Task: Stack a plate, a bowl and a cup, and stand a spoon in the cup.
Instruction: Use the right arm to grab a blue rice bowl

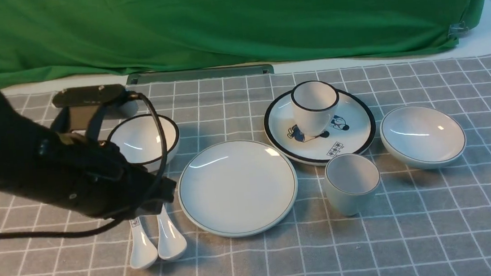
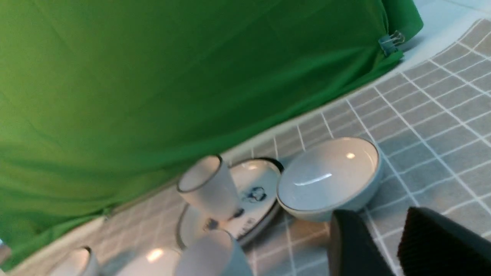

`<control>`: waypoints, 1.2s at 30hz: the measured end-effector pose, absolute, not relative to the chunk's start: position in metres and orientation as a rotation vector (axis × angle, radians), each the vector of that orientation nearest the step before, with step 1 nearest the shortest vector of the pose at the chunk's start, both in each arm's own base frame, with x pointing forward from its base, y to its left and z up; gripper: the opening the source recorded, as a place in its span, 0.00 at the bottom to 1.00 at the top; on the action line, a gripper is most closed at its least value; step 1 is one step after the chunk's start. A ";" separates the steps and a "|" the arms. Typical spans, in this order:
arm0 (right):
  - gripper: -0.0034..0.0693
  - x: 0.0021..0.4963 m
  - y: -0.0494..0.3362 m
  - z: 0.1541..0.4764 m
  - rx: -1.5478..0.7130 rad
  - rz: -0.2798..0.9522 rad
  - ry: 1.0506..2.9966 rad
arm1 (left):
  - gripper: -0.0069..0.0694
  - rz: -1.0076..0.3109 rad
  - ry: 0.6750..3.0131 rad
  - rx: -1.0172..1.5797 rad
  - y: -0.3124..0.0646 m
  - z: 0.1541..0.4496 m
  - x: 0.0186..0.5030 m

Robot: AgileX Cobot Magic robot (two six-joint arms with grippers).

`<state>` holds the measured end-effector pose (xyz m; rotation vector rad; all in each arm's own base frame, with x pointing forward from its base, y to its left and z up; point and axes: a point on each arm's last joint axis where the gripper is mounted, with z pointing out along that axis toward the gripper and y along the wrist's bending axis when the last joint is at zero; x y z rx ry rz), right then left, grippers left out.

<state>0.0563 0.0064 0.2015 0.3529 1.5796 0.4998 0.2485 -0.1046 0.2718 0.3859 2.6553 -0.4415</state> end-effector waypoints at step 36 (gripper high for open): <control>0.22 0.090 0.050 0.316 -0.525 0.344 2.142 | 0.52 -0.149 2.956 0.094 -0.109 0.158 0.362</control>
